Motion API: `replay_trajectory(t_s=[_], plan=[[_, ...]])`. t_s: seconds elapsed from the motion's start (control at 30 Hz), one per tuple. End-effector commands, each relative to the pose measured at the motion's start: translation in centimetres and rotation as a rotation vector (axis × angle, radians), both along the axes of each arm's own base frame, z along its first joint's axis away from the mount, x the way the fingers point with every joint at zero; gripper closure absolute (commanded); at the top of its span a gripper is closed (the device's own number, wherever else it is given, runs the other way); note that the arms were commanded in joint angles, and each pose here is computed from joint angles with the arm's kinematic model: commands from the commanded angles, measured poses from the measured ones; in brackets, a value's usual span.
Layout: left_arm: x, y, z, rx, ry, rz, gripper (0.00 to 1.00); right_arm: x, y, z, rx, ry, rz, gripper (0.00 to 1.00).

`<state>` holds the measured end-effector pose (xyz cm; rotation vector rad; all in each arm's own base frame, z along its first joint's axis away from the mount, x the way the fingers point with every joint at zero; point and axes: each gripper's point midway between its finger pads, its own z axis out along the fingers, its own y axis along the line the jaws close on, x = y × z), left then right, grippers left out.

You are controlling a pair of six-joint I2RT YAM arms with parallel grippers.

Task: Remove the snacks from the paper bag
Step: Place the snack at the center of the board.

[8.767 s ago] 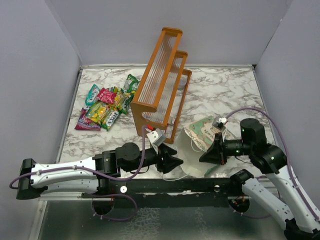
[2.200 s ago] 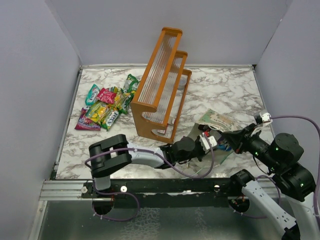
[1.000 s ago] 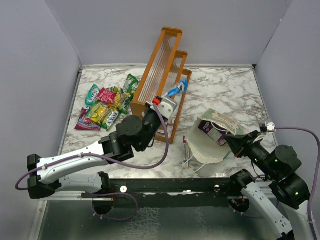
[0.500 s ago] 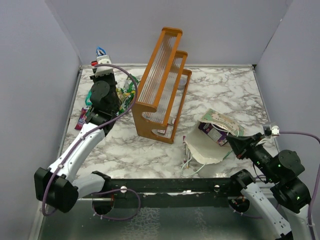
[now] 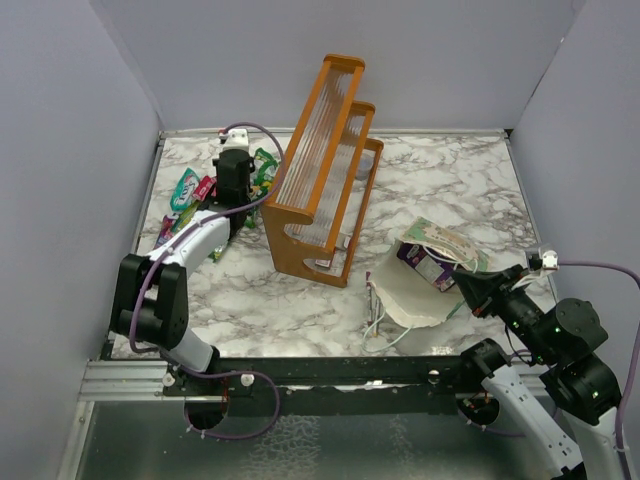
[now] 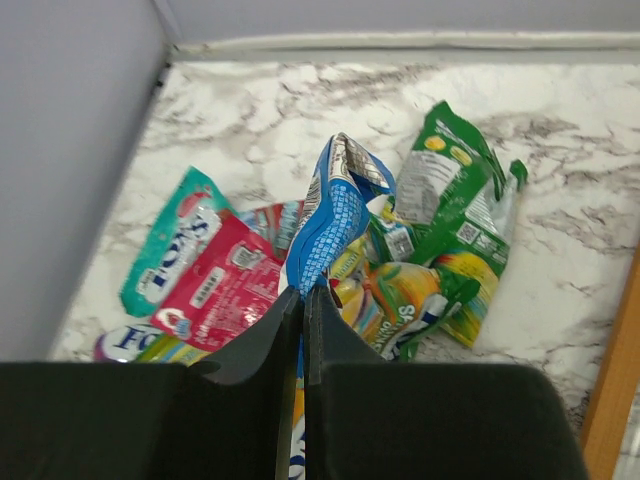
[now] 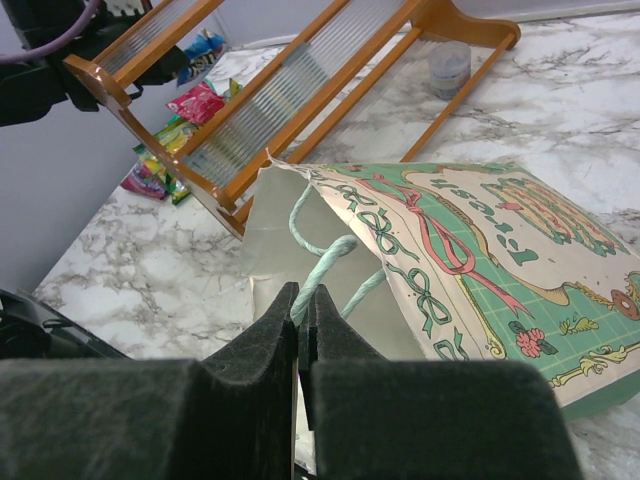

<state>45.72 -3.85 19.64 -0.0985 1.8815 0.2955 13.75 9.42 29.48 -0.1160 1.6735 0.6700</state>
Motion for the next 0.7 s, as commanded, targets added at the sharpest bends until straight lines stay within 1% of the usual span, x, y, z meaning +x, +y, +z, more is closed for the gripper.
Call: replay_trajectory(t_s=[0.0,0.17,0.27,0.3,0.33,0.37,0.4,0.53,0.57,0.6,0.67], plan=[[1.2,-0.6,-0.5,-0.144,0.025,-0.025,1.00,0.3,0.0,0.4,0.009,-0.016,-0.010,0.98],[1.5,-0.3,-1.4,-0.166,0.037,-0.031,1.00,0.4,-0.1,0.4,0.011,-0.013,-0.018,0.98],[1.9,-0.1,-2.4,-0.222,0.074,-0.016,1.00,0.4,-0.1,0.3,0.010,-0.011,-0.018,0.98],[2.0,-0.1,-2.6,-0.239,0.086,-0.007,0.95,0.4,-0.1,0.3,0.009,-0.010,-0.018,0.98],[2.1,0.0,-2.7,-0.250,0.093,0.000,0.87,0.4,-0.1,0.3,0.008,-0.010,-0.018,0.98],[2.2,0.2,-2.9,-0.255,0.102,0.011,0.74,0.4,-0.1,0.3,0.010,-0.011,-0.018,0.98],[2.2,0.5,-3.0,-0.261,0.106,0.025,0.64,0.4,-0.1,0.3,0.009,-0.010,-0.018,0.98],[2.0,2.0,-1.7,-0.287,0.091,0.099,0.33,0.4,-0.1,0.3,0.008,-0.009,-0.016,0.98],[1.8,2.2,-1.1,-0.285,0.078,0.106,0.27,0.5,-0.1,0.2,0.007,-0.007,-0.018,0.98],[1.6,2.3,-0.5,-0.288,0.060,0.114,0.24,0.5,-0.1,0.2,0.006,-0.003,-0.019,0.98],[1.1,2.4,0.9,-0.307,0.017,0.114,0.19,0.5,0.0,0.2,0.006,-0.002,-0.016,0.98]])
